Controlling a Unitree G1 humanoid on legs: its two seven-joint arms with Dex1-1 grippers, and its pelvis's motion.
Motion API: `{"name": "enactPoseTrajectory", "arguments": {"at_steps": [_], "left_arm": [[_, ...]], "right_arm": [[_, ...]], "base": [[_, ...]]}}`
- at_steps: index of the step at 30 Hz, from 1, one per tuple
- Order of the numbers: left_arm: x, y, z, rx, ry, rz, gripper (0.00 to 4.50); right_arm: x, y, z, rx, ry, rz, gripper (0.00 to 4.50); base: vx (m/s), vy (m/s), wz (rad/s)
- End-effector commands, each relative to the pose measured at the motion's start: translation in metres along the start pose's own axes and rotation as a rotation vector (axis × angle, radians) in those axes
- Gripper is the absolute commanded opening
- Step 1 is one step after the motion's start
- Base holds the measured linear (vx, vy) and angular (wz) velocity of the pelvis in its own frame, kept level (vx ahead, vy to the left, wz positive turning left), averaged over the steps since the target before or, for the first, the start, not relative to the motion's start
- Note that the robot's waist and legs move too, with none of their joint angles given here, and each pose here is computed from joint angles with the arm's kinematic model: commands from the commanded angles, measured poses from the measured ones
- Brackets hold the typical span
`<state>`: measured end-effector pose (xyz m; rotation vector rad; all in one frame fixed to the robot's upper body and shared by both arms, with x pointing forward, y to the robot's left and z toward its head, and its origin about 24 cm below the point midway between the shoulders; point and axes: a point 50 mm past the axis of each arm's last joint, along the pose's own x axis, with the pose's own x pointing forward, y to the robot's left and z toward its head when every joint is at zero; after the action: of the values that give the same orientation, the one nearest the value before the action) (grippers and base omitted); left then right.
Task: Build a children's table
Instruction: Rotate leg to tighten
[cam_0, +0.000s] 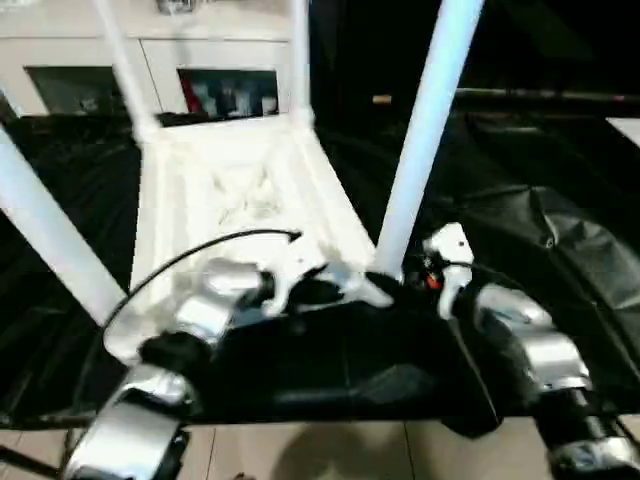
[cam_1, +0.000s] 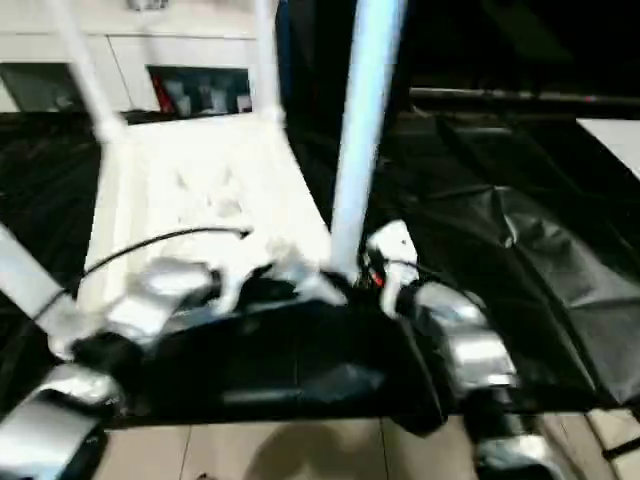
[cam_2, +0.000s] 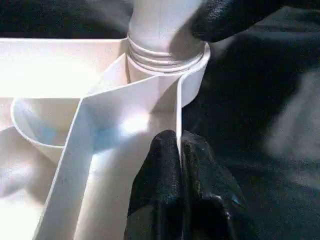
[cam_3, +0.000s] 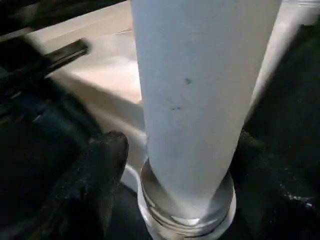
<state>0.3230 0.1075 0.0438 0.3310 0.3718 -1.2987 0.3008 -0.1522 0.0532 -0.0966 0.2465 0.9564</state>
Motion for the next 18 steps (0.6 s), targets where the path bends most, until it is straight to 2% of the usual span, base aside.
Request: {"name": "enactPoseTrajectory", "arguments": {"at_steps": [1, 5, 6, 10, 13, 18], "left_arm": [[0.004, -0.011, 0.006, -0.020, -0.106, -0.107, 0.00], [-0.008, -0.012, 0.000, -0.033, -0.093, -0.149, 0.00], [-0.009, -0.012, 0.000, -0.037, -0.092, -0.152, 0.00], [-0.017, -0.012, -0.005, -0.056, -0.078, -0.153, 0.00], [-0.018, -0.012, -0.006, -0.060, -0.081, -0.148, 0.00], [-0.019, -0.014, -0.006, -0.065, -0.082, -0.154, 0.00]], "right_arm": [[0.003, 0.010, 0.002, -0.022, 0.011, 0.103, 3.27], [-0.003, 0.011, 0.002, -0.030, 0.038, 0.156, 3.27], [-0.004, 0.011, 0.002, -0.031, 0.040, 0.162, 3.02], [-0.002, 0.014, 0.004, -0.024, 0.029, 0.195, 2.75], [-0.001, 0.016, 0.004, -0.022, 0.031, 0.210, 2.41], [-0.001, 0.017, 0.003, -0.015, 0.032, 0.224, 2.10]], "base": [[0.000, 0.000, 0.00], [0.000, 0.000, 0.00], [0.000, 0.000, 0.00], [0.000, 0.000, 0.00], [0.000, 0.000, 0.00], [0.000, 0.000, 0.00]]}}
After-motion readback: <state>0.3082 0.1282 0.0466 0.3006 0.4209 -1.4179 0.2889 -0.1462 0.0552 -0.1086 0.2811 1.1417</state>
